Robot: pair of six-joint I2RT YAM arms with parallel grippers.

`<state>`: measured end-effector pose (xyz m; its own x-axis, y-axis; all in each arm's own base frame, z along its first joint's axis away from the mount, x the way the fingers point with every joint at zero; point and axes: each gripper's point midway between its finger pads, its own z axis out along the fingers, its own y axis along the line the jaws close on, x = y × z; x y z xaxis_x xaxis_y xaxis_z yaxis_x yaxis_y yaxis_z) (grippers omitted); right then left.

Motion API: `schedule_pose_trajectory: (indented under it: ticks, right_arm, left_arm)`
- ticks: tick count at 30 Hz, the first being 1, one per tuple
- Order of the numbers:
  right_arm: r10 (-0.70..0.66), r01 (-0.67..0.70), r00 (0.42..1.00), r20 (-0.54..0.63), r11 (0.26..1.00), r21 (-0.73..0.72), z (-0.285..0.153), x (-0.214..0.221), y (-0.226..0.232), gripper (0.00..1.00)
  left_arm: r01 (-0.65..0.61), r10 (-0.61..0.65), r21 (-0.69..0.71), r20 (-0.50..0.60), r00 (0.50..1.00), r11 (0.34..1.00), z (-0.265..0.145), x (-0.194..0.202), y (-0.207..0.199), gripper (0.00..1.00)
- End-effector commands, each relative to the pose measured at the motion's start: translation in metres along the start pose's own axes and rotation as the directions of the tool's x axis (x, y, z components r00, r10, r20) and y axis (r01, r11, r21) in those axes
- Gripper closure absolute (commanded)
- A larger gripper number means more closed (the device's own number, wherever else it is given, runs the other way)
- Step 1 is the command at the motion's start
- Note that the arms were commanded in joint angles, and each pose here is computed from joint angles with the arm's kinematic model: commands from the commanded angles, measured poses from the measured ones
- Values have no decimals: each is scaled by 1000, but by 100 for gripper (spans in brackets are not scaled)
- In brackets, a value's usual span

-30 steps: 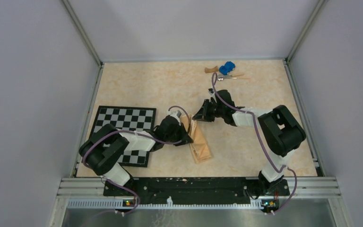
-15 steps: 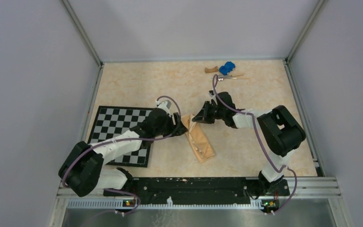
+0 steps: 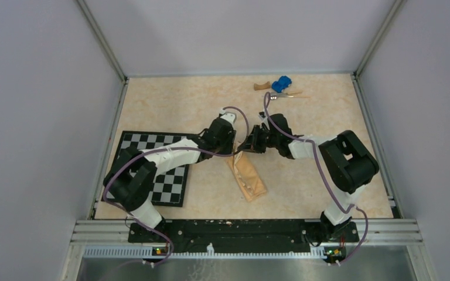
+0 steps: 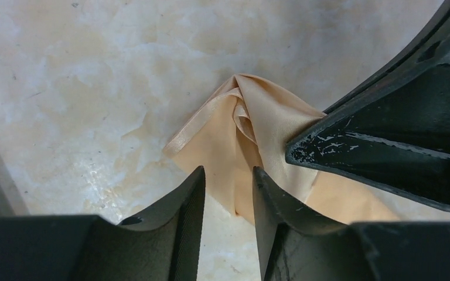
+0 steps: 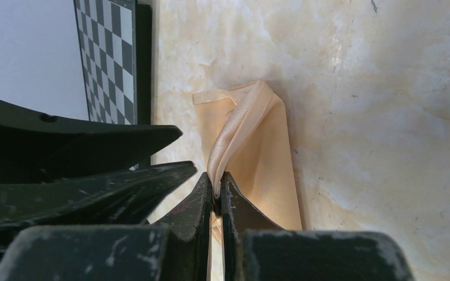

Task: Fold the napkin into a case and place the utensils inside
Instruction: Grasp the top corner of the smaller rectangle folded napkin from the folded napkin.

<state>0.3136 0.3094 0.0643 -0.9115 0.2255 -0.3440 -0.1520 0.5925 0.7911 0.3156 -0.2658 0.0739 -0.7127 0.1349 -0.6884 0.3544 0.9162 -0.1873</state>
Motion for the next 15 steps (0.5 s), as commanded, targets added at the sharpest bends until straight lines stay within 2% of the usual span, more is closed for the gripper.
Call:
schedule_pose_trajectory:
  ticks: [1,15]
  right_arm:
    - [-22,23,1000,14,999,-41,-1,-2,11,100]
    - [-15,16,1000,13,998,-54,0,-1,12,100]
  left_arm:
    - [-120,121,-85,12,993,989,8,-10,4,58]
    - [-244,254,-232,10,967,941,19,0,3,61]
